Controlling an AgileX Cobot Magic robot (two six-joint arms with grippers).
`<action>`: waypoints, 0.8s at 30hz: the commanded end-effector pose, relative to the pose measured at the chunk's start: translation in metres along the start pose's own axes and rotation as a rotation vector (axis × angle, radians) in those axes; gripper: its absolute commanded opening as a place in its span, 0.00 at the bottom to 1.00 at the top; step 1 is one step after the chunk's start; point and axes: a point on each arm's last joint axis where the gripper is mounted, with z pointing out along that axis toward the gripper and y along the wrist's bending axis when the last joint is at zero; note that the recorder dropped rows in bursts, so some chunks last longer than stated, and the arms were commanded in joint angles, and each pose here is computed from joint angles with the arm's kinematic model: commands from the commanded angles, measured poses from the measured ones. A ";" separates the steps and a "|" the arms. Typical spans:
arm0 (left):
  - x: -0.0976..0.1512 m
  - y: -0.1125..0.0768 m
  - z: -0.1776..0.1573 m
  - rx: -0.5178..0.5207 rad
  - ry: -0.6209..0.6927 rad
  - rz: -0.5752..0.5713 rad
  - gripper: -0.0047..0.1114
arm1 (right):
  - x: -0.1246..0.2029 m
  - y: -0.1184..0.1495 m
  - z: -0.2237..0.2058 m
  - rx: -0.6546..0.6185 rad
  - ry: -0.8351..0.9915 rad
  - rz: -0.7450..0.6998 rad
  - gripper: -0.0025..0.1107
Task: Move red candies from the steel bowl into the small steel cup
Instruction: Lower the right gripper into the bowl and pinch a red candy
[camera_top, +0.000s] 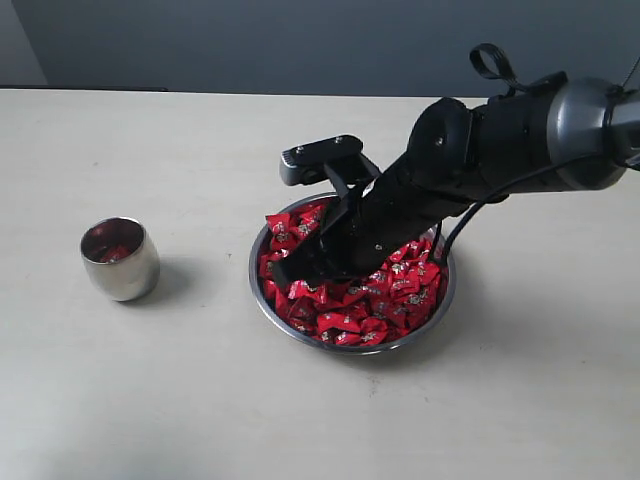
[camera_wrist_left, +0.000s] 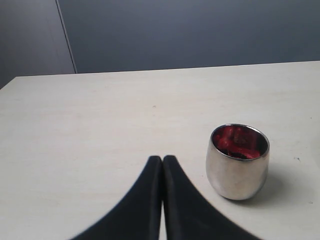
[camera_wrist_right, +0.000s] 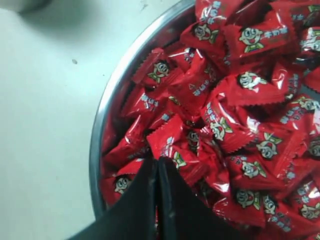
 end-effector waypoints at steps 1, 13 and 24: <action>0.001 0.000 0.000 0.000 -0.002 -0.005 0.04 | -0.001 -0.005 -0.002 0.008 0.007 -0.006 0.01; 0.001 0.000 0.000 0.000 -0.002 -0.005 0.04 | -0.007 -0.028 -0.015 -0.155 -0.060 0.107 0.01; 0.001 0.000 0.000 0.000 -0.002 -0.005 0.04 | 0.007 -0.032 0.006 -0.251 -0.048 0.188 0.01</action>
